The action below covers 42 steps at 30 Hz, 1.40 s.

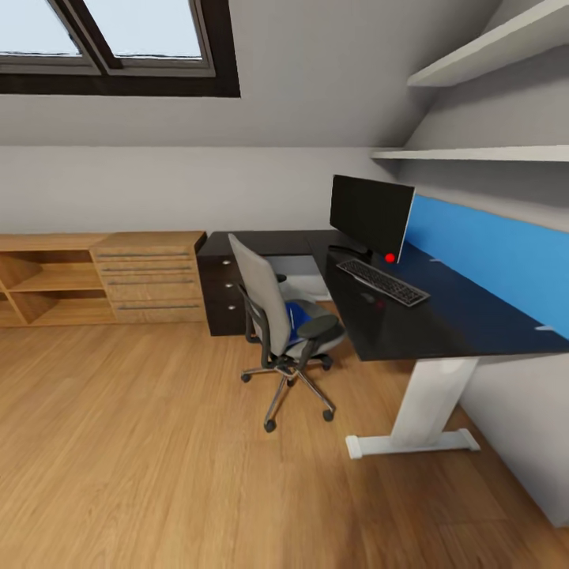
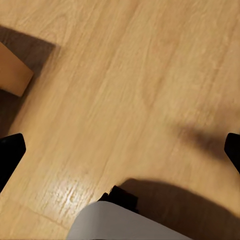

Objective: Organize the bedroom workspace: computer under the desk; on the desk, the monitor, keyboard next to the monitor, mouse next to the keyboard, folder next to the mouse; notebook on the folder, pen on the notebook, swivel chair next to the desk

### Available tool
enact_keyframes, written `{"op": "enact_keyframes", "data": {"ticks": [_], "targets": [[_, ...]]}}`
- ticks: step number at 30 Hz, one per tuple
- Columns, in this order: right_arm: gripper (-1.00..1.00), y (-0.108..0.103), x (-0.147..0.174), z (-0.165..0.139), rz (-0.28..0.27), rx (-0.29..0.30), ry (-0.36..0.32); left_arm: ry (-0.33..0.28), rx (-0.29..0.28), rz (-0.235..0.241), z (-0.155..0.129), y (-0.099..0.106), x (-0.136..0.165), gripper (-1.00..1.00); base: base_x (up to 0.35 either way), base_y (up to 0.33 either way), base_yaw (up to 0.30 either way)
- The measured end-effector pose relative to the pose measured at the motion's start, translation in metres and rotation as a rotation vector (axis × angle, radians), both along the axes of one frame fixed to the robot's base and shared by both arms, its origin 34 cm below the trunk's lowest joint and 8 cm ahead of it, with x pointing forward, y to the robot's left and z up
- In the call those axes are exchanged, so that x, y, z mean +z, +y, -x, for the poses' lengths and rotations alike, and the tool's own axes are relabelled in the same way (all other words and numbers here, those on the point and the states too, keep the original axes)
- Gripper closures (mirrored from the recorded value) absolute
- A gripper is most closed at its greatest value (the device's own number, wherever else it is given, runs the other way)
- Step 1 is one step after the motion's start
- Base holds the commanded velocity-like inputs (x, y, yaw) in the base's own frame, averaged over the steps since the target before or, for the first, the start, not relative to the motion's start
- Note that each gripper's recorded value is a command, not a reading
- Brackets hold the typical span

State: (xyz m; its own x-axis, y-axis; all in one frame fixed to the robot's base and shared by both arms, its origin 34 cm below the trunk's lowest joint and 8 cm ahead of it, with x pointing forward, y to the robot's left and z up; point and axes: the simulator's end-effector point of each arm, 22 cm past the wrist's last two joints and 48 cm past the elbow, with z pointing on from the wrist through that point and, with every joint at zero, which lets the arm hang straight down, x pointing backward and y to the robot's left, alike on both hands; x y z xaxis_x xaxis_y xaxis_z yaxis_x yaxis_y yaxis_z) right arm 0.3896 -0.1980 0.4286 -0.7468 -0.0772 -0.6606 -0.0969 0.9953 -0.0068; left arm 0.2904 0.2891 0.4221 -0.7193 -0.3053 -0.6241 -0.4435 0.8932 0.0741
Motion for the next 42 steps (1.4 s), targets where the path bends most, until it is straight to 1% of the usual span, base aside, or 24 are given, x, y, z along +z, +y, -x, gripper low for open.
{"op": "enact_keyframes", "data": {"ticks": [12, 23, 24, 25, 26, 27, 28, 29, 30, 31, 33, 39, 41, 42], "targets": [[-1.0, 0.001, -0.023, 0.003, -0.001, 0.001, 0.001, 0.0, -0.001, 0.0, 0.003, 0.0, -0.023, -1.0, 0.0, 0.263, 0.0], [-1.0, 0.003, -0.045, 0.006, -0.002, 0.01, 0.001, -0.007, -0.006, 0.002, 0.003, -0.001, -0.044, -1.0, 0.0, 0.027, -0.031], [-1.0, 0.003, -0.026, -0.031, -0.008, -0.002, -0.109, 0.011, -0.069, 0.015, -0.02, -0.017, -0.045, -1.0, 0.0, 0.0, -0.002], [-1.0, 0.002, -0.023, -0.042, -0.009, -0.005, -0.13, -0.118, -0.062, 0.023, -0.083, -0.022, -0.018, -1.0, 0.0, 0.0, -0.002], [-1.0, 0.002, -0.02, -0.051, -0.009, -0.007, -0.145, -0.163, -0.061, 0.022, -0.112, -0.024, -0.003, -1.0, 0.0, 0.0, 0.0], [-1.0, -0.005, -0.019, -0.084, 0.022, -0.029, -0.106, 0.053, -0.031, -0.027, -0.103, -0.014, -0.012, -1.0, 0.0, 0.0, 0.0], [-1.0, -0.006, 0.012, -0.156, 0.027, -0.031, -0.194, -0.053, -0.032, -0.005, -0.156, -0.022, 0.028, -1.0, 0.0, 0.0, 0.0], [-1.0, -0.008, 0.025, -0.186, 0.035, -0.036, -0.217, -0.186, -0.031, 0.02, -0.21, -0.029, 0.084, -1.0, 0.0, 0.0, 0.0], [-1.0, -0.009, 0.026, -0.193, 0.038, -0.038, -0.218, -0.199, -0.036, 0.029, -0.219, -0.031, 0.095, -1.0, 0.0, 0.0, 0.0], [-1.0, -0.01, 0.036, -0.215, 0.043, -0.04, -0.235, -0.205, -0.051, 0.039, -0.23, -0.035, 0.111, -1.0, 0.0, 0.0, 0.0], [-1.0, -0.011, 0.044, -0.235, 0.046, -0.044, -0.251, -0.211, -0.069, 0.051, -0.239, -0.039, 0.126, -1.0, 0.0, 0.0, 0.0], [-1.0, -0.017, 0.067, -0.287, 0.061, -0.063, -0.302, -0.235, -0.115, 0.078, -0.255, -0.053, 0.16, -1.0, 0.0, 0.0, 0.0], [-1.0, -0.023, 0.076, -0.303, 0.072, -0.081, -0.321, -0.245, -0.122, 0.091, -0.257, -0.059, 0.166, -1.0, 0.0, 0.0, 0.0], [-1.0, -0.029, 0.086, -0.318, 0.074, -0.108, -0.339, -0.25, -0.124, 0.109, -0.259, -0.067, 0.171, -1.0, 0.0, 0.0, 0.0]]}}
